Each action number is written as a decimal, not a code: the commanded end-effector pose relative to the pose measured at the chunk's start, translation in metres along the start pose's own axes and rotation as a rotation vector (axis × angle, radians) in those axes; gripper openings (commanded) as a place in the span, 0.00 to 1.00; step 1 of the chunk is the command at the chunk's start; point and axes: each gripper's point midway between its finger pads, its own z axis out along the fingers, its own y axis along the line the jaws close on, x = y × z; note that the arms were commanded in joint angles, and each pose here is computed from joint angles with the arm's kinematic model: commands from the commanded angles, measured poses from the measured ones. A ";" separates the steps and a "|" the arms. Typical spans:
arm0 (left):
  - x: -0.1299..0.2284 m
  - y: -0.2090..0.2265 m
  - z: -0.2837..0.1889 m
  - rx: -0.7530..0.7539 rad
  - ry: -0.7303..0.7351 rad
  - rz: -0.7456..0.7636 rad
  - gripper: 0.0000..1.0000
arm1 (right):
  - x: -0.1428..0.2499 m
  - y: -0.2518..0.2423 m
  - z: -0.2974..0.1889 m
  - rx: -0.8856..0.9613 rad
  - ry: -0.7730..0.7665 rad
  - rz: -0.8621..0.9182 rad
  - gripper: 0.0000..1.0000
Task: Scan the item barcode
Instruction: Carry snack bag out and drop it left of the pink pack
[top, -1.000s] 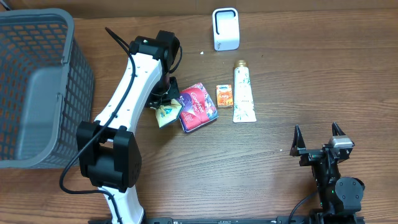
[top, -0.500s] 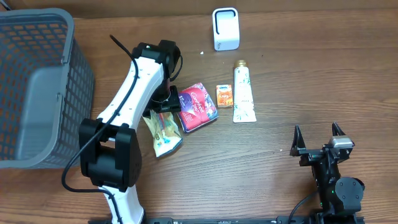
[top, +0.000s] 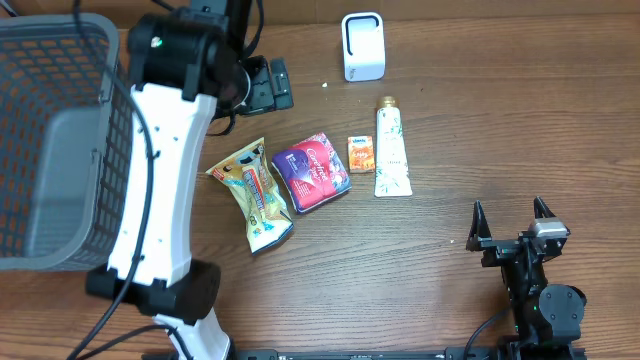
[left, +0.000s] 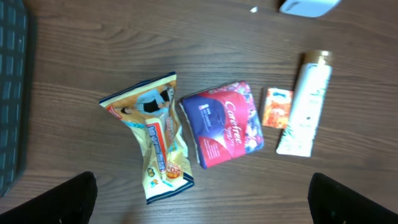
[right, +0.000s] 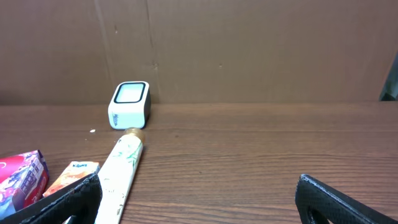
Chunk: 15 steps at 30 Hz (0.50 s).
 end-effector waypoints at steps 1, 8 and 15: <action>0.006 0.000 -0.047 0.079 -0.095 0.049 1.00 | 0.002 -0.002 0.000 0.012 -0.004 -0.007 1.00; 0.045 -0.007 -0.088 0.189 -0.120 0.123 1.00 | 0.002 -0.002 0.000 0.012 -0.004 -0.007 1.00; 0.084 -0.015 -0.020 0.120 0.090 0.179 1.00 | 0.002 -0.002 0.000 0.012 -0.004 -0.007 1.00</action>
